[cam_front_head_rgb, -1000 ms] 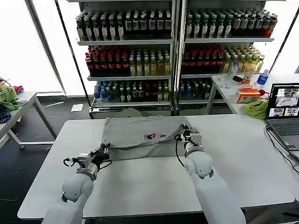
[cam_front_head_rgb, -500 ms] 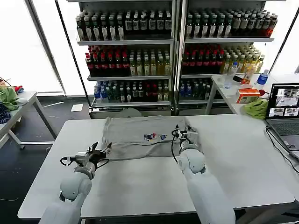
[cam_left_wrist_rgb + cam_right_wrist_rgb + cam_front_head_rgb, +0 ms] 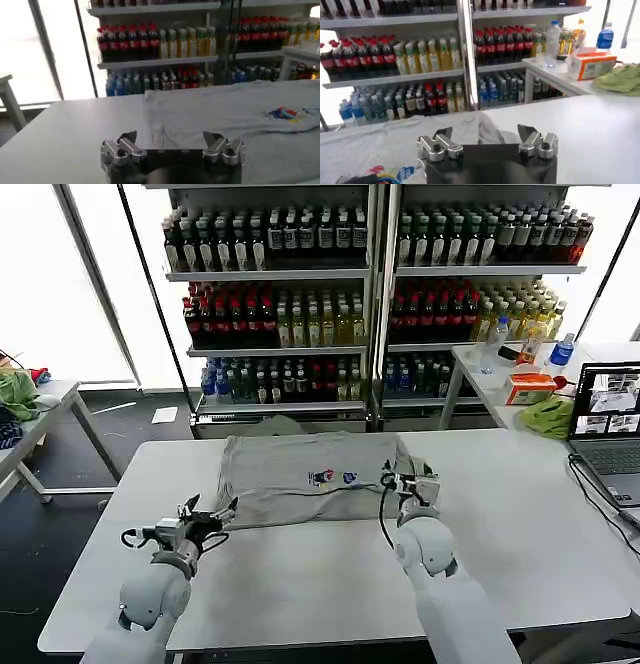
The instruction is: Fold and organize the clothes.
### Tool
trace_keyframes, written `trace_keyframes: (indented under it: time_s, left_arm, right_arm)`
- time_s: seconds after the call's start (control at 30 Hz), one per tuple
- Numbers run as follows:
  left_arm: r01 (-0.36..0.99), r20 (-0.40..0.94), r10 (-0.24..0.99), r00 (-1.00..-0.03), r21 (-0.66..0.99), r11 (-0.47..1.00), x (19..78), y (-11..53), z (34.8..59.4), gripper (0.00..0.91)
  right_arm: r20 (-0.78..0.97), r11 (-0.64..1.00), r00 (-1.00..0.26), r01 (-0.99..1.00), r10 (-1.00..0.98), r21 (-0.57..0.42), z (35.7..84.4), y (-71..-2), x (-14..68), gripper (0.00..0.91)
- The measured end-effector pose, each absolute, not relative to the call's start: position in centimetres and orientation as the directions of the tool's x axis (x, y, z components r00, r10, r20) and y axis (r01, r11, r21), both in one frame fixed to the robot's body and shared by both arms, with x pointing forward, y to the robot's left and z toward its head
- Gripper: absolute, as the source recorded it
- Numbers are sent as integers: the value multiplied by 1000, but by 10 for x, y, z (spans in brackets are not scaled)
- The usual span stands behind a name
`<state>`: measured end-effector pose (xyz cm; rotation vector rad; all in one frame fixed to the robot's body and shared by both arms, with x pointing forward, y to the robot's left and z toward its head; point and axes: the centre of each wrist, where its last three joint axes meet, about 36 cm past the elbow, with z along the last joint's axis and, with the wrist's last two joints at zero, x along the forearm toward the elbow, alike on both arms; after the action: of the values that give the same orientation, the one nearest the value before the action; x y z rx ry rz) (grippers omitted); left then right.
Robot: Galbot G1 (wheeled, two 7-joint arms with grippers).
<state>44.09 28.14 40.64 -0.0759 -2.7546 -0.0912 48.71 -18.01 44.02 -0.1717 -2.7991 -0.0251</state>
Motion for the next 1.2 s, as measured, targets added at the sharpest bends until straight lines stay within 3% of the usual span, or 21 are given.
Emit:
trace_keyframes:
  time_s: [0.63,1.2]
  left_arm:
    - [69,405,33,-914,73,995,429,280,400,907]
    - [50,437,6,-900,89,995,434,286,393,907]
  right_arm:
    - [405,988,-901,134,155,-82,420,-219,441,907]
    - [443,990,-885,131,144,-59,408,-222,450,907]
